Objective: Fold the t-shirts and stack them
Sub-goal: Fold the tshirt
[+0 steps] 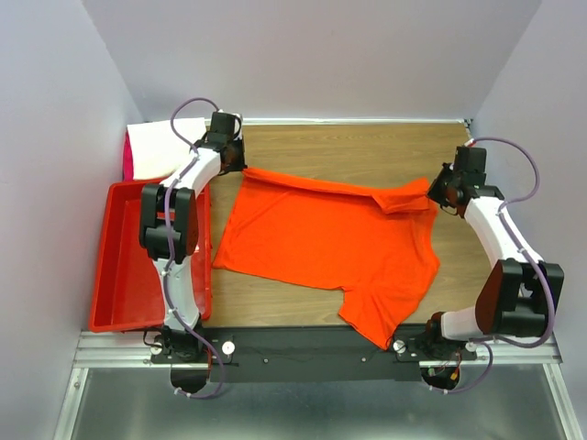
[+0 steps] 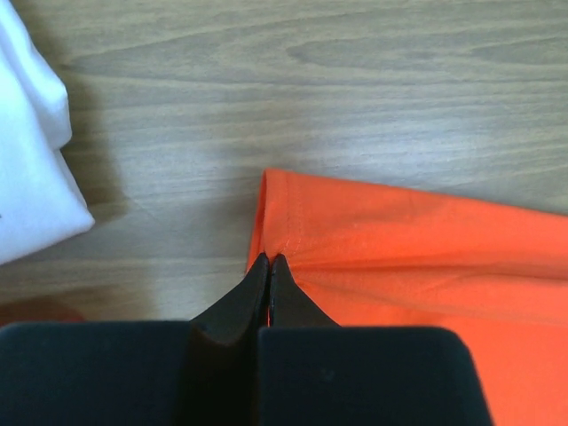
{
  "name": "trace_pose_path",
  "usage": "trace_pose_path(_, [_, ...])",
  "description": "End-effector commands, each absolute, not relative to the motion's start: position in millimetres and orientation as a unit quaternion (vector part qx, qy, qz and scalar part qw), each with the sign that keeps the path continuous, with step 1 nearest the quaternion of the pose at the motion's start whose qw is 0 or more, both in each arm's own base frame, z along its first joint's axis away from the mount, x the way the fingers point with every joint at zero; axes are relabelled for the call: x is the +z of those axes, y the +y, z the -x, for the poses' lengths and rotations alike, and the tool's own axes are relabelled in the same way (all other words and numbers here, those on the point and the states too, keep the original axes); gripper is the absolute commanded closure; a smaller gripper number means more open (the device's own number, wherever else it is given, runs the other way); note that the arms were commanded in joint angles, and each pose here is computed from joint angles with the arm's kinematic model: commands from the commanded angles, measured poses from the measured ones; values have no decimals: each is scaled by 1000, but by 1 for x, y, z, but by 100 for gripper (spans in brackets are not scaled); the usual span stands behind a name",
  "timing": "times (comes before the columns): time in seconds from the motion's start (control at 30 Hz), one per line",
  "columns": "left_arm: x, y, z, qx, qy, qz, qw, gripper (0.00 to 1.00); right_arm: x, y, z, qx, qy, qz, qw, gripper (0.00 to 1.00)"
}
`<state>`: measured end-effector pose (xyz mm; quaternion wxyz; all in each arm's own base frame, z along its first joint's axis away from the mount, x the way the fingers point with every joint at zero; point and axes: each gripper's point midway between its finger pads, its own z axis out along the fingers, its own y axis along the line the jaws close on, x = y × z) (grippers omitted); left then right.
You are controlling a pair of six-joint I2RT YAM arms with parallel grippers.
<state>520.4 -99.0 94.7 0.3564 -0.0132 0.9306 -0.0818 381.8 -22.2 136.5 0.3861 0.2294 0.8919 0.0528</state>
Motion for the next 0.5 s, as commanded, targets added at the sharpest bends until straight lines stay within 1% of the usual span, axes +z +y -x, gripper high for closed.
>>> trace_pose_path(0.0, [108, -95, -507, -86, 931, 13, 355, 100, 146, -24, -367, 46, 893, -239, 379, 99])
trace_pose_path(0.2, [97, -91, -498, -79, 937, 14, 341, 100, 147, -21, -346, 50, 891, -247, 378, 99])
trace_pose_path(0.3, [89, -91, -493, -79, 939, 15, 333, 100, 135, -19, -334, 51, 897, -247, 362, 99])
trace_pose_path(0.33, [82, -91, -489, -78, 942, 16, 327, 100, 121, -20, -324, 43, 902, -251, 348, 99])
trace_pose_path(0.47, [70, -90, -485, -76, 946, 18, 315, 100, 103, -22, -315, 30, 909, -259, 326, 99])
